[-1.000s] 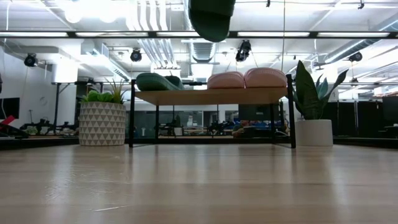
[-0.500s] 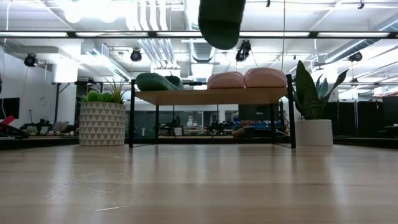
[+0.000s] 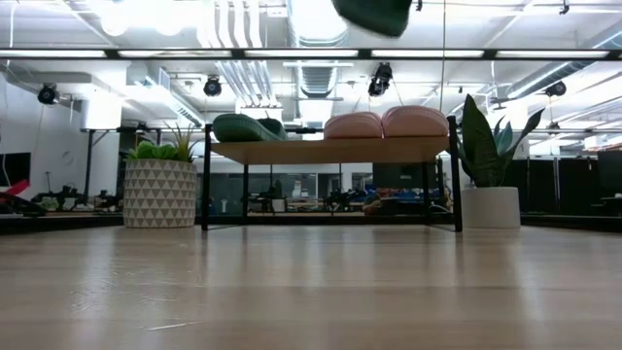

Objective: Pick and place slides into the shelf
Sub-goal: Put the blue slides on the shelf

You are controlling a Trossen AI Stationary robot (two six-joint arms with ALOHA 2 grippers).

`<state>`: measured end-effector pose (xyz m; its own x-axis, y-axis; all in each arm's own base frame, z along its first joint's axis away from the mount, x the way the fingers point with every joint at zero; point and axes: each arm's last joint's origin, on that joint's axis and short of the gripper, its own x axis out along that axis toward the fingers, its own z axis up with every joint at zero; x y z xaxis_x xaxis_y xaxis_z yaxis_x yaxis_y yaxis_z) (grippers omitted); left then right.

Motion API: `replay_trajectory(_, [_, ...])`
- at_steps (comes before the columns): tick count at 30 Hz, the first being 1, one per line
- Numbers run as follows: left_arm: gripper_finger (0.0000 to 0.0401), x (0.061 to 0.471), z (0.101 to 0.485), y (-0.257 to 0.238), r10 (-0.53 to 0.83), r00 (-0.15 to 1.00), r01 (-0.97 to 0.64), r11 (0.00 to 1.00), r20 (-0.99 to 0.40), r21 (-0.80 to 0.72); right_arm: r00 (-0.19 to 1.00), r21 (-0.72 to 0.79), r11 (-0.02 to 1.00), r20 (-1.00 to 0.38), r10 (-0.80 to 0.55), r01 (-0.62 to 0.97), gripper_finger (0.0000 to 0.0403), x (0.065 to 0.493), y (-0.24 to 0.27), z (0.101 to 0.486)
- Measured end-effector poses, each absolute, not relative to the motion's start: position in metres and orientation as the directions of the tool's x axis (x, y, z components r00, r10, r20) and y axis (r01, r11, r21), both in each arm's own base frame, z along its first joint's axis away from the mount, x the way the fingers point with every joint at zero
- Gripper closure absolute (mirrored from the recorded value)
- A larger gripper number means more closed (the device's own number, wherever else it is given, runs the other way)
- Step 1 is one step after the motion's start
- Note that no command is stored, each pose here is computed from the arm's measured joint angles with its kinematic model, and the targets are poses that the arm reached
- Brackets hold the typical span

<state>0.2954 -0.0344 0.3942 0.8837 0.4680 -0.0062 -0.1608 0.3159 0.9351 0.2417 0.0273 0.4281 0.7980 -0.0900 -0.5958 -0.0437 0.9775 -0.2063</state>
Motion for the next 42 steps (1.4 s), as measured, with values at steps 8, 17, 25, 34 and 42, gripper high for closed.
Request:
replay_trajectory(8, [0.0148,0.324,0.372,-0.059,0.68,0.732,0.127,-0.191,0.038,0.973,0.771,0.008,0.991,-0.628,0.106,-0.13,0.0394,0.247,0.024,0.421])
replay_trajectory(17, [0.0148,0.352,0.362,-0.064,0.723,0.659,0.178,-0.417,0.207,0.891,0.729,0.023,0.993,-0.677,0.101,-0.116,0.0394,0.256,0.025,0.41])
replay_trajectory(25, [0.0148,0.363,0.353,-0.063,0.614,0.748,0.189,-0.561,0.252,0.806,0.741,0.053,0.992,-0.661,0.12,-0.114,0.0394,0.253,0.025,0.413])
replay_trajectory(34, [0.0148,0.368,0.355,-0.042,0.61,0.743,0.175,-0.574,0.275,0.8,0.735,0.115,0.979,-0.647,0.203,-0.169,0.0394,0.257,0.028,0.411])
replay_trajectory(42, [0.0164,0.369,0.354,-0.038,0.592,0.758,0.135,-0.553,0.274,0.822,0.733,0.13,0.974,-0.641,0.226,-0.186,0.0394,0.258,0.029,0.411])
